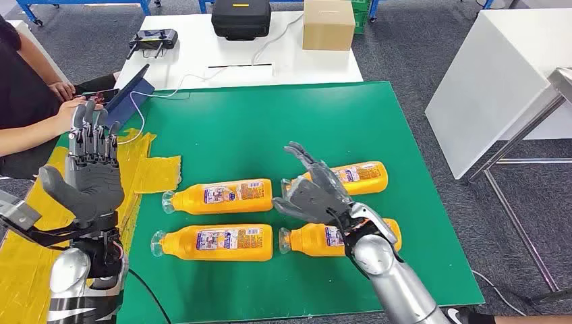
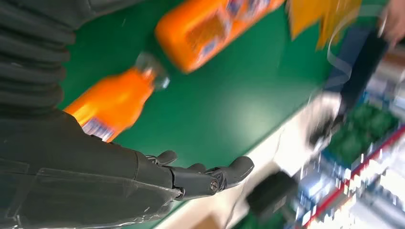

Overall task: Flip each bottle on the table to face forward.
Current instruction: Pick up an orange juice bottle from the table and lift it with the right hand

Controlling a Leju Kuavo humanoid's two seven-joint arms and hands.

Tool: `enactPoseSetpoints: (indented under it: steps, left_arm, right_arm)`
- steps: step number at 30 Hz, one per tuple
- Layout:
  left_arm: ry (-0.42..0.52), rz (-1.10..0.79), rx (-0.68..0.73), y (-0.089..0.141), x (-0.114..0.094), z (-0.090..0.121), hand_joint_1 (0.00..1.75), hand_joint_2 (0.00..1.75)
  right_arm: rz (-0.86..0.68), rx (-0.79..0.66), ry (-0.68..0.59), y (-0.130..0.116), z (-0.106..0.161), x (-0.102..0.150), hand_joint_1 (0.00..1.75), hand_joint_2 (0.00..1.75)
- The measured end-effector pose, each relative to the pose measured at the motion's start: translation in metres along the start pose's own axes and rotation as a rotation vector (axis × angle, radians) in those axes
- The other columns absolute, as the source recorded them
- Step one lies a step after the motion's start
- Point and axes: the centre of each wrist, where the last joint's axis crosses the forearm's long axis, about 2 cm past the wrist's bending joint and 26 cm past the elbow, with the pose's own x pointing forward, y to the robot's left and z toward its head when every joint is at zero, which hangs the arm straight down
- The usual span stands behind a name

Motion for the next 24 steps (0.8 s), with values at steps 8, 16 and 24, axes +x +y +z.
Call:
enactPoseSetpoints:
  steps: [8, 16, 24]
  left_arm:
    - [0.043, 0.012, -0.006, -0.002, -0.009, 0.004, 0.00, 0.00]
    - [0.067, 0.018, -0.027, -0.008, -0.011, 0.005, 0.00, 0.00]
    - [0.071, 0.023, -0.033, -0.011, -0.011, 0.006, 0.00, 0.00]
  right_arm:
    - [-0.007, 0.079, -0.021, 0.021, -0.010, 0.008, 0.00, 1.75]
    - [0.009, 0.124, -0.004, 0.033, -0.018, 0.013, 0.00, 1.75]
    - [0.023, 0.156, 0.011, 0.042, -0.021, 0.014, 0.00, 1.75]
